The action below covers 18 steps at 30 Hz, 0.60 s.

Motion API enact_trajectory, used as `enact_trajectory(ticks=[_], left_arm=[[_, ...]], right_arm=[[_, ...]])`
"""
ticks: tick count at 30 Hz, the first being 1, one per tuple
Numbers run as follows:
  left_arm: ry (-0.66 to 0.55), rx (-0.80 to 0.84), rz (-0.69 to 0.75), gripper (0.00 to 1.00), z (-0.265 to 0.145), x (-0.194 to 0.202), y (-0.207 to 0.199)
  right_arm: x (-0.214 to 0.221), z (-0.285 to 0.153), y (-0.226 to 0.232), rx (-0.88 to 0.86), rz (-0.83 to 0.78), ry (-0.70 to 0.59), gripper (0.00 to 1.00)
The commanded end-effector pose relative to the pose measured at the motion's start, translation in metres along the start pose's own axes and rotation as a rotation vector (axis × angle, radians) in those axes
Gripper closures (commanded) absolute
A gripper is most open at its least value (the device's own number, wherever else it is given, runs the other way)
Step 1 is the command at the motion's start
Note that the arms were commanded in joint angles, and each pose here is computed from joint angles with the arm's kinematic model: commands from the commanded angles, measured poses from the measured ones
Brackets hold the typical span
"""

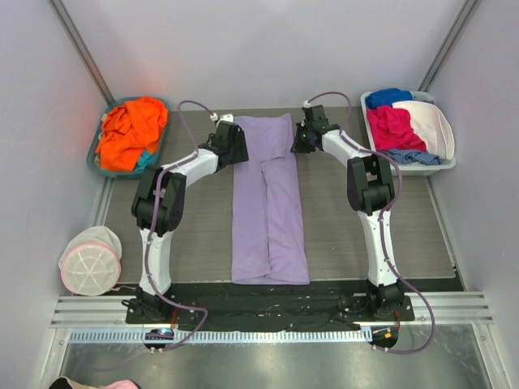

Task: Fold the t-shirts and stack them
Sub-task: Fold the tshirt

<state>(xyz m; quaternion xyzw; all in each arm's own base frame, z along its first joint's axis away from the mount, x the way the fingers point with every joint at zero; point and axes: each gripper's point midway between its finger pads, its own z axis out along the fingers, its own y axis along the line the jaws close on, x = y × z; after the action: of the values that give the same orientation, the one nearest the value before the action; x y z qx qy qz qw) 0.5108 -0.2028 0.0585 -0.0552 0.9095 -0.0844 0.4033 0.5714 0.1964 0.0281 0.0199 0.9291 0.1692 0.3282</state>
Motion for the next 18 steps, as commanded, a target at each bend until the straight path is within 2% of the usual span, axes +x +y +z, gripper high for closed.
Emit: enact_trajectory(ticks=[1,10,18], left_arm=[[-0.058,0.044,-0.007,0.35,0.012,-0.039,0.000],[-0.030,0.055,-0.024,0.41,0.049,-0.051,0.004],[0.006,0.085,-0.050,0.50,0.067,-0.038,-0.002]], right_arm=[[0.020,-0.004,-0.017,0.049,0.002,0.071,0.99],[0.022,-0.003,-0.021,0.052,0.014,0.076,0.99],[0.022,-0.002,-0.025,0.058,0.020,0.076,0.99]])
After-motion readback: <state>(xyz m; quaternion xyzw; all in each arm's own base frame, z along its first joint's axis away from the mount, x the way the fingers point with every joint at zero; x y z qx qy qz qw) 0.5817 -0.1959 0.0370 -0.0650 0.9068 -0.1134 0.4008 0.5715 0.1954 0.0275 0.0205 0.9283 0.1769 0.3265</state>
